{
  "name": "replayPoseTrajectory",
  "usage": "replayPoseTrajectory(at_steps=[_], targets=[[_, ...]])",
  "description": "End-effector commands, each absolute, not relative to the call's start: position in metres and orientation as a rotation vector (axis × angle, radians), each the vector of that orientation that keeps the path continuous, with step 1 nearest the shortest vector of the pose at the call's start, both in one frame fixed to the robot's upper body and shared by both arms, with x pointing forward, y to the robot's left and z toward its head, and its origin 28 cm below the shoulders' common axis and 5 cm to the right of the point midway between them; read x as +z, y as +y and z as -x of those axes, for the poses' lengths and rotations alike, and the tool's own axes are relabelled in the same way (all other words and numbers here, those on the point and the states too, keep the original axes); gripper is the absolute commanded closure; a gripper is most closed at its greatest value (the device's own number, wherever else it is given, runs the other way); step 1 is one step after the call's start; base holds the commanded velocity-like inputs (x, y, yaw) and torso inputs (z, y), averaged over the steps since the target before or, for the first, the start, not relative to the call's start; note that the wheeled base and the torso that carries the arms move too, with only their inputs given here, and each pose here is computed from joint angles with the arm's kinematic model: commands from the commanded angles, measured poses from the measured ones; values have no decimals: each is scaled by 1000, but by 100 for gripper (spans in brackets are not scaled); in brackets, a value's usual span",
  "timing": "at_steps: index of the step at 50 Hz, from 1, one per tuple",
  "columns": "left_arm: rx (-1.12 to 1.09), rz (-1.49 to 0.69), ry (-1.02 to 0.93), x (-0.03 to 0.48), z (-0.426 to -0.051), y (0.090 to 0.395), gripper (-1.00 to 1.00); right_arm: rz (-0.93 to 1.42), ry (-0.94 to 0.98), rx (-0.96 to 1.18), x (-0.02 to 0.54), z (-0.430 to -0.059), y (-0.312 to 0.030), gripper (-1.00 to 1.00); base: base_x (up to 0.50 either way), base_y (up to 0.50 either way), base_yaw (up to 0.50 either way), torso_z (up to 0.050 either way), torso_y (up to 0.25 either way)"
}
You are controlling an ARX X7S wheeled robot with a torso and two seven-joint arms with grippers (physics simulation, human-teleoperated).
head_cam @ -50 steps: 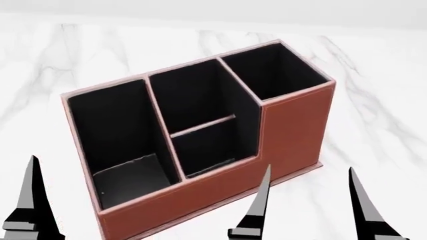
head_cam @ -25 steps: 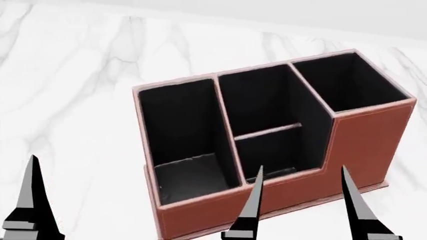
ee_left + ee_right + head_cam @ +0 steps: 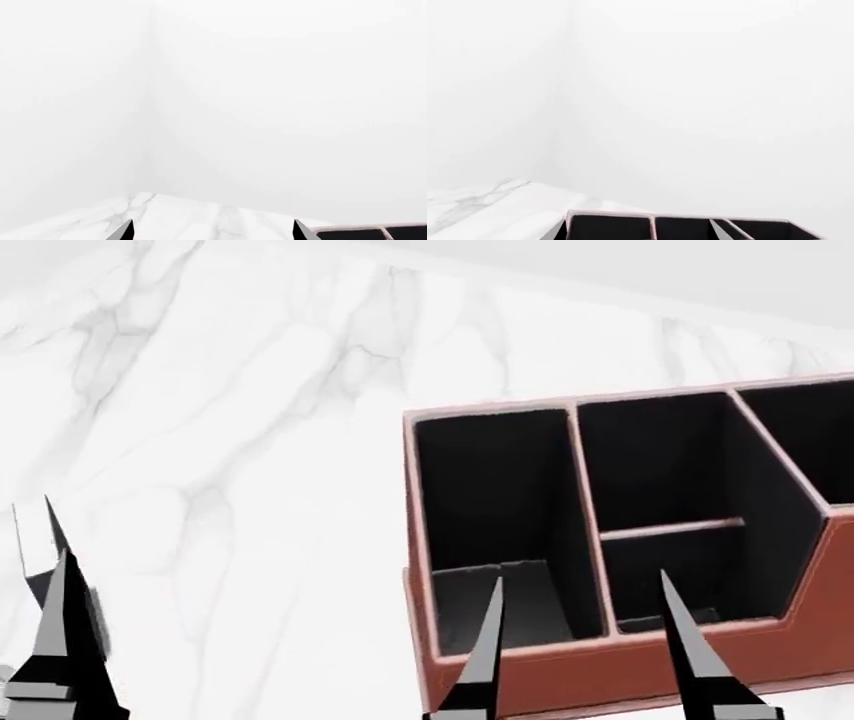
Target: Pick up the book and place it in the left compartment of the caddy.
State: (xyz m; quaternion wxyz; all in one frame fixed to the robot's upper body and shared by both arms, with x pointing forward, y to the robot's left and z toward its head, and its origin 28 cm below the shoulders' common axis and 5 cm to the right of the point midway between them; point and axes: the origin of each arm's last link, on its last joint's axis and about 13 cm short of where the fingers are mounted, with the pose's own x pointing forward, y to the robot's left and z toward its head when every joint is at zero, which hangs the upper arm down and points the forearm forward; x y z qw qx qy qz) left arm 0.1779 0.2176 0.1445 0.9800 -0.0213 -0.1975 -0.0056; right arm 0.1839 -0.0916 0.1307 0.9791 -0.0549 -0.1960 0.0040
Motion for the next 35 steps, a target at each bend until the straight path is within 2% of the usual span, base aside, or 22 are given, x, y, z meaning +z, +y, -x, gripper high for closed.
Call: replayPoseTrajectory(at_steps=[1, 5, 16, 35], targets=[[-12, 43, -398, 145, -178, 217, -100, 93, -392, 69, 131, -182, -88, -100, 0, 0, 449, 0, 0], [-10, 43, -398, 144, -178, 218, -100, 103, -385, 102, 130, -182, -86, -100, -107, 245, 0, 0, 0], [-10, 44, -398, 144, -178, 218, -100, 57, -356, 137, 128, -183, -86, -100, 6, -13, 0, 0, 0], [-10, 45, -399, 145, -178, 218, -100, 76, -368, 152, 129, -181, -85, -100, 202, -440, 0, 0, 0]])
